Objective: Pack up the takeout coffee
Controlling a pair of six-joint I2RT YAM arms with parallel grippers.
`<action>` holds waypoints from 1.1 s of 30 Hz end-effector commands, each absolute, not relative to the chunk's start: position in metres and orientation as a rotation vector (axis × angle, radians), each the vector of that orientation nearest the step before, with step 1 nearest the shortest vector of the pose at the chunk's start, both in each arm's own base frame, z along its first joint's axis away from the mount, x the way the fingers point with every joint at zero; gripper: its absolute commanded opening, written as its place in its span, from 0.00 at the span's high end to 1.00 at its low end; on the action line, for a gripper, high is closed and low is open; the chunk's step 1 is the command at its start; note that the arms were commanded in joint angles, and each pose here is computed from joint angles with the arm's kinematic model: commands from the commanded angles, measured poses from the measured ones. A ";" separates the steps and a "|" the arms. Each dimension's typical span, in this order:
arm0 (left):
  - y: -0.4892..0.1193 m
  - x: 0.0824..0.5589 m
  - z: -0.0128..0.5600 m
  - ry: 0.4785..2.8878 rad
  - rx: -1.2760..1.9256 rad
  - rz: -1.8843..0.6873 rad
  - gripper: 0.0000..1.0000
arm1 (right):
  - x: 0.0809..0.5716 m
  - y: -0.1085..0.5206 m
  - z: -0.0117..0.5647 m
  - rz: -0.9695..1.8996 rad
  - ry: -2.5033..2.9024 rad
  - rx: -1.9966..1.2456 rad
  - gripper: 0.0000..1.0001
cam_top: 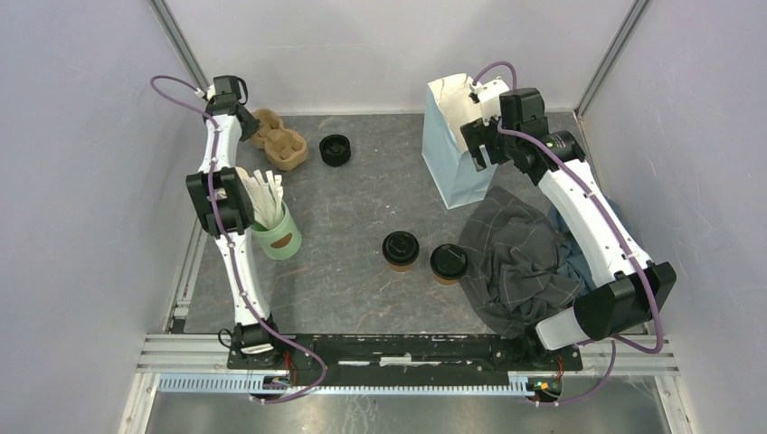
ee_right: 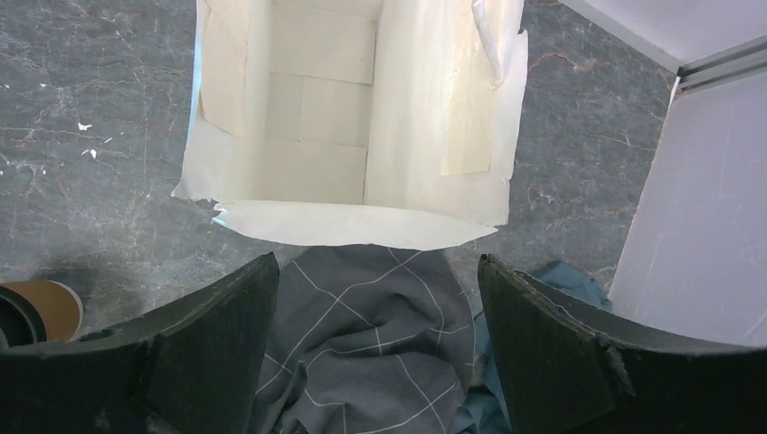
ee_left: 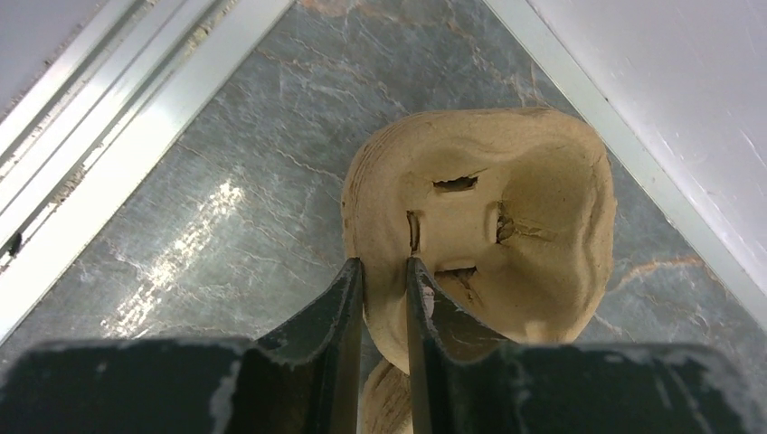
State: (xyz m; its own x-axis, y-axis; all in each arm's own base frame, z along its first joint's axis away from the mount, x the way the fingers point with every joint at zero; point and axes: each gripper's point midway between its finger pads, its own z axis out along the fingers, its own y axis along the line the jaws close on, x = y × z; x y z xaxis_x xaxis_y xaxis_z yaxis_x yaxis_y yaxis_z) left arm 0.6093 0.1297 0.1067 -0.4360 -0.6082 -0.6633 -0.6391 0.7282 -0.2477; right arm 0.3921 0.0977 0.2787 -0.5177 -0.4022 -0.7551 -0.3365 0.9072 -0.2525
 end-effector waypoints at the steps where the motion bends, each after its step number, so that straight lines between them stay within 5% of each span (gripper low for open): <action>1: 0.116 0.610 0.170 2.069 -0.929 -0.093 0.98 | 0.395 0.098 0.294 -0.075 2.099 -0.500 0.12; 17: 0.114 0.583 0.147 2.223 -0.976 -0.158 0.97 | 0.392 0.104 0.292 -0.036 2.097 -0.512 0.12; 25: 0.107 0.585 0.164 2.233 -0.847 -0.164 0.47 | 0.392 0.107 0.291 -0.009 2.099 -0.514 0.12; 29: 0.107 0.572 0.172 2.242 -0.845 -0.110 0.38 | 0.392 0.115 0.287 0.040 2.106 -0.519 0.13; 33: 0.096 0.549 0.163 2.321 -0.937 -0.119 0.45 | 0.390 0.121 0.280 0.084 2.120 -0.526 0.13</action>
